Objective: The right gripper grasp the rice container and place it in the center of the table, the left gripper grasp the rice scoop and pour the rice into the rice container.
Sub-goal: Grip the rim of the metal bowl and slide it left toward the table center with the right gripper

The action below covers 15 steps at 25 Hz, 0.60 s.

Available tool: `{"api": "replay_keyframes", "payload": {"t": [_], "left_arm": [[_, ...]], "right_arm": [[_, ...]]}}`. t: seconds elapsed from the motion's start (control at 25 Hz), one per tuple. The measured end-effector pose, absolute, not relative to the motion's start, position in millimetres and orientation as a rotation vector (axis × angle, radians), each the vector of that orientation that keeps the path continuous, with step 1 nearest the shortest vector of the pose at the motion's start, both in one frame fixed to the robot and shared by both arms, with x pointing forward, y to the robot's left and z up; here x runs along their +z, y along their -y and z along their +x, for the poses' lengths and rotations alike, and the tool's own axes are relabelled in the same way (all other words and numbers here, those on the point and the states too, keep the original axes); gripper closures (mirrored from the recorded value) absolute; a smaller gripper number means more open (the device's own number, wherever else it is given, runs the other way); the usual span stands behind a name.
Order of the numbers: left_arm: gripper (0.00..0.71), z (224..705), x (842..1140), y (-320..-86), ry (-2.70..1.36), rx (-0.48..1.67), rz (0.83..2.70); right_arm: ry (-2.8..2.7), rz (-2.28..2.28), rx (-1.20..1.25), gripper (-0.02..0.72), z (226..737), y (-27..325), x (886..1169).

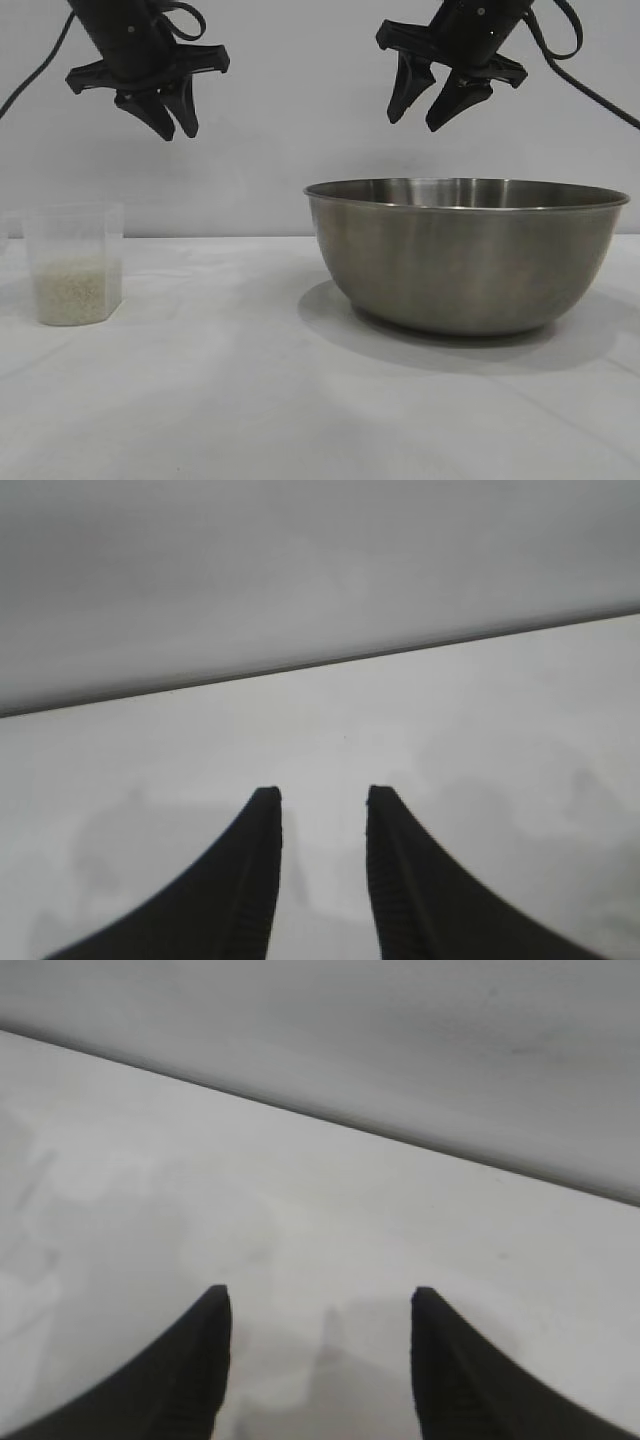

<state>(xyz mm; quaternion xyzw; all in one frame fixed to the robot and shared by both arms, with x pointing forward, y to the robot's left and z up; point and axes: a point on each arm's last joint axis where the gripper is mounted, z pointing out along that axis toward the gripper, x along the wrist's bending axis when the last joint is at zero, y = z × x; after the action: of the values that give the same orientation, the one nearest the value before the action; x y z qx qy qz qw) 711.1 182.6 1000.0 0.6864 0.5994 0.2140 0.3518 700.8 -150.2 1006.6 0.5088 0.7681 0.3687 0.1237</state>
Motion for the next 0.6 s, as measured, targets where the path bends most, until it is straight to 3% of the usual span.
{"api": "replay_keyframes", "payload": {"t": [0.6], "left_arm": [[0.529, 711.1, 1000.0, -182.6, -1.551, 0.554, 1.776]], "right_arm": [[-2.287, 1.492, 1.058, 0.314, 697.0, 150.4, 1006.5]]}}
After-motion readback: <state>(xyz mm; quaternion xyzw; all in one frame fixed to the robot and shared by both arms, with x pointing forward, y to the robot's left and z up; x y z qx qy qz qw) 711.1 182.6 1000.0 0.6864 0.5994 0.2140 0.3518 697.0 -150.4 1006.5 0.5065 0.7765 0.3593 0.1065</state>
